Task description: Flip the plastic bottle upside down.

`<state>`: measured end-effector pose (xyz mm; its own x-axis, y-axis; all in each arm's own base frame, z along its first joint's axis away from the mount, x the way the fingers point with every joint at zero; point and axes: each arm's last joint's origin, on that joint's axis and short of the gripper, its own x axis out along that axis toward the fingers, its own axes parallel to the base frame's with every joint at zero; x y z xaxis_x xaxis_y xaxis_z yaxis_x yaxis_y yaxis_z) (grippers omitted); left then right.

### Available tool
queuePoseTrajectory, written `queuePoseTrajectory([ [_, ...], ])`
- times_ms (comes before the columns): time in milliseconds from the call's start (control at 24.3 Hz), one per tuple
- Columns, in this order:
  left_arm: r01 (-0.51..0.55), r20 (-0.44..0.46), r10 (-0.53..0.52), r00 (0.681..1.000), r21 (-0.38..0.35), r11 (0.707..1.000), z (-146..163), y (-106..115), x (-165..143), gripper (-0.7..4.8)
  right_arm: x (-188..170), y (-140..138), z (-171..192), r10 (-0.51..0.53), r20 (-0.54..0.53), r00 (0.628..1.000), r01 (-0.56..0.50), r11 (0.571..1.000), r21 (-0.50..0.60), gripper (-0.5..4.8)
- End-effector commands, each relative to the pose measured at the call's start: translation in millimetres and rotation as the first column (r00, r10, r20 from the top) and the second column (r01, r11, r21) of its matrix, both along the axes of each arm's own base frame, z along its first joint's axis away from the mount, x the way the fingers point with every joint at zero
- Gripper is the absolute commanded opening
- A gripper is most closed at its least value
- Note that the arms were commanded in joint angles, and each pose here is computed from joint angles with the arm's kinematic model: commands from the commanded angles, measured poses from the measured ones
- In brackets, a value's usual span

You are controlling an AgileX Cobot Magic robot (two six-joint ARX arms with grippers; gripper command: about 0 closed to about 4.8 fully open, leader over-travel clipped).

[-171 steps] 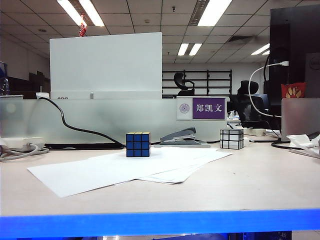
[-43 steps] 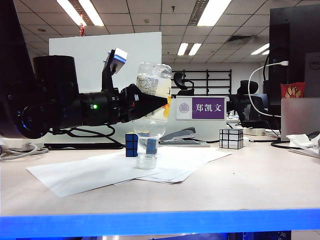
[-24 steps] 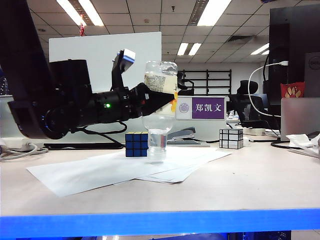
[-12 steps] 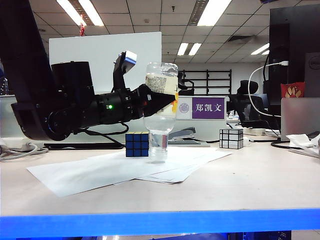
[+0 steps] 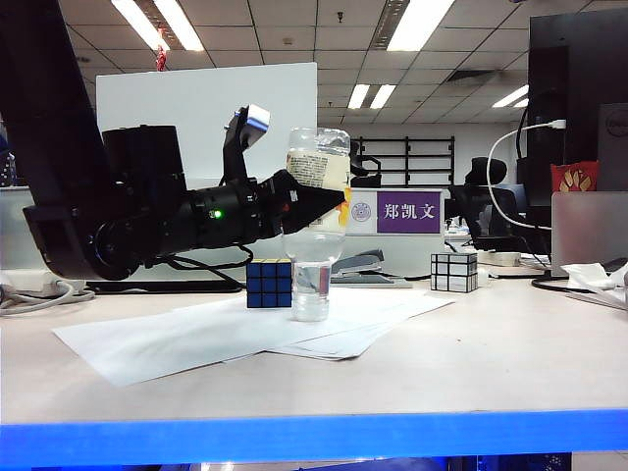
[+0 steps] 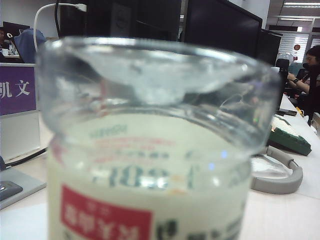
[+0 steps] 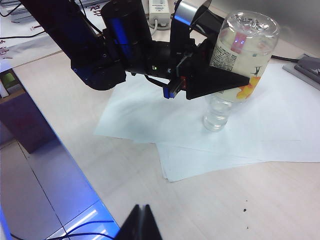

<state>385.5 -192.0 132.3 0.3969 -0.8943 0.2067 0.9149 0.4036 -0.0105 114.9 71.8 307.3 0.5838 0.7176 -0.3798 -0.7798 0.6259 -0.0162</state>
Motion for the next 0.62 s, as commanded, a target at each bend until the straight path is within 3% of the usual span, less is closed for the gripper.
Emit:
queuePoseTrajectory([
  [41, 0.000, 0.047, 0.000, 0.999, -0.017, 1.000, 6.5, 0.8, 0.2, 0.00, 0.0, 0.3, 3.1, 0.004, 0.018, 1.000, -0.004, 1.000, 0.016, -0.09],
  [82, 0.000, 0.047, 0.000, 0.999, -0.017, 1.000, 6.5, 0.8, 0.2, 0.14, 0.0, 0.3, 3.1, 0.004, 0.018, 1.000, -0.004, 1.000, 0.016, -0.09],
  [164, 0.001, 0.046, 0.000, 0.999, -0.016, 1.000, 6.4, 0.7, 0.2, 1.00, 0.0, 0.3, 3.1, 0.004, 0.018, 1.000, -0.004, 1.000, 0.016, -0.09],
  [247, 0.001, 0.045, 0.000, 0.999, -0.016, 1.000, 6.4, 0.7, 0.2, 1.53, 0.0, 0.3, 3.1, 0.004, 0.018, 1.000, -0.004, 1.000, 0.016, -0.09],
  [452, 0.005, 0.044, -0.004, 0.999, -0.015, 1.000, 6.3, 0.7, 0.1, 1.68, 0.0, 0.3, 3.1, 0.004, 0.018, 1.000, -0.004, 1.000, 0.016, -0.09],
  [617, 0.006, 0.042, -0.005, 0.999, -0.016, 1.000, 6.3, 0.7, 0.1, 3.13, 0.0, 0.3, 3.1, 0.004, 0.018, 1.000, -0.004, 1.000, 0.016, -0.09],
])
